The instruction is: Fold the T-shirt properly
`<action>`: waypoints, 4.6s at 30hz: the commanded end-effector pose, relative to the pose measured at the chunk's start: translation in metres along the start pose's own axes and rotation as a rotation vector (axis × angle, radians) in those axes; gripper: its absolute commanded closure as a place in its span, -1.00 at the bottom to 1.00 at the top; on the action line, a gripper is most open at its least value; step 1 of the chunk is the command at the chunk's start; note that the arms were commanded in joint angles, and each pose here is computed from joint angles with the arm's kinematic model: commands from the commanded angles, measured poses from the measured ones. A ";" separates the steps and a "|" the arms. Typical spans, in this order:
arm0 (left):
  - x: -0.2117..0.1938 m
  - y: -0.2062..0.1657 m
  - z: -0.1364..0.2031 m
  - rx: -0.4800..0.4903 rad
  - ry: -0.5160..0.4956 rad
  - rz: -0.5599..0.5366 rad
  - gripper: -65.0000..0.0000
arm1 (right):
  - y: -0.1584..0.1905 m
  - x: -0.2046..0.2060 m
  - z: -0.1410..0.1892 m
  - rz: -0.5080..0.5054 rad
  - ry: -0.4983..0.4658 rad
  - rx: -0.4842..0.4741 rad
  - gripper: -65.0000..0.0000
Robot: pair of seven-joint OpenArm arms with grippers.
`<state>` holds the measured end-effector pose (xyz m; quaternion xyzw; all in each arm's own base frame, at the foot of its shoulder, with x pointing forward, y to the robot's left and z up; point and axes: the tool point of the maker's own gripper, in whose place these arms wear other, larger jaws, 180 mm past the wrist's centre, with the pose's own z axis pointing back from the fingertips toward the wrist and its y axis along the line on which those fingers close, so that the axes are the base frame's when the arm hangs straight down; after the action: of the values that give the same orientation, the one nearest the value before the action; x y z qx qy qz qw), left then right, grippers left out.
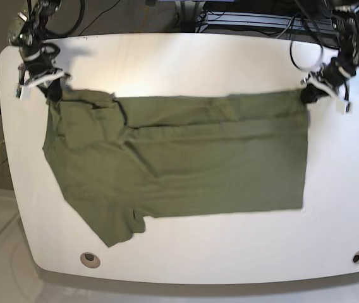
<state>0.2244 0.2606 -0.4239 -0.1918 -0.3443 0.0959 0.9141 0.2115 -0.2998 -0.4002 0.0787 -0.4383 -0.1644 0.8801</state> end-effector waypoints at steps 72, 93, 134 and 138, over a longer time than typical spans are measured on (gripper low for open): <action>0.010 0.012 0.070 0.073 -0.071 -0.109 0.58 | -0.014 -0.051 0.079 0.073 0.149 -0.069 1.00; -0.003 0.011 0.075 0.077 -0.053 -0.100 0.31 | -0.017 -0.048 0.079 0.086 0.154 -0.082 0.92; 0.026 -0.007 0.042 0.011 -0.089 -0.153 0.97 | -0.016 -0.047 0.077 0.080 0.148 -0.077 1.00; 0.025 -0.012 0.039 -0.003 -0.087 -0.152 0.74 | -0.015 -0.047 0.077 0.080 0.147 -0.076 1.00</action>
<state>0.2087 0.2717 -0.3898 -0.1554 -0.3756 0.0436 0.9126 0.1151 -0.2922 -0.4035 0.0449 -0.3517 -0.1492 0.9230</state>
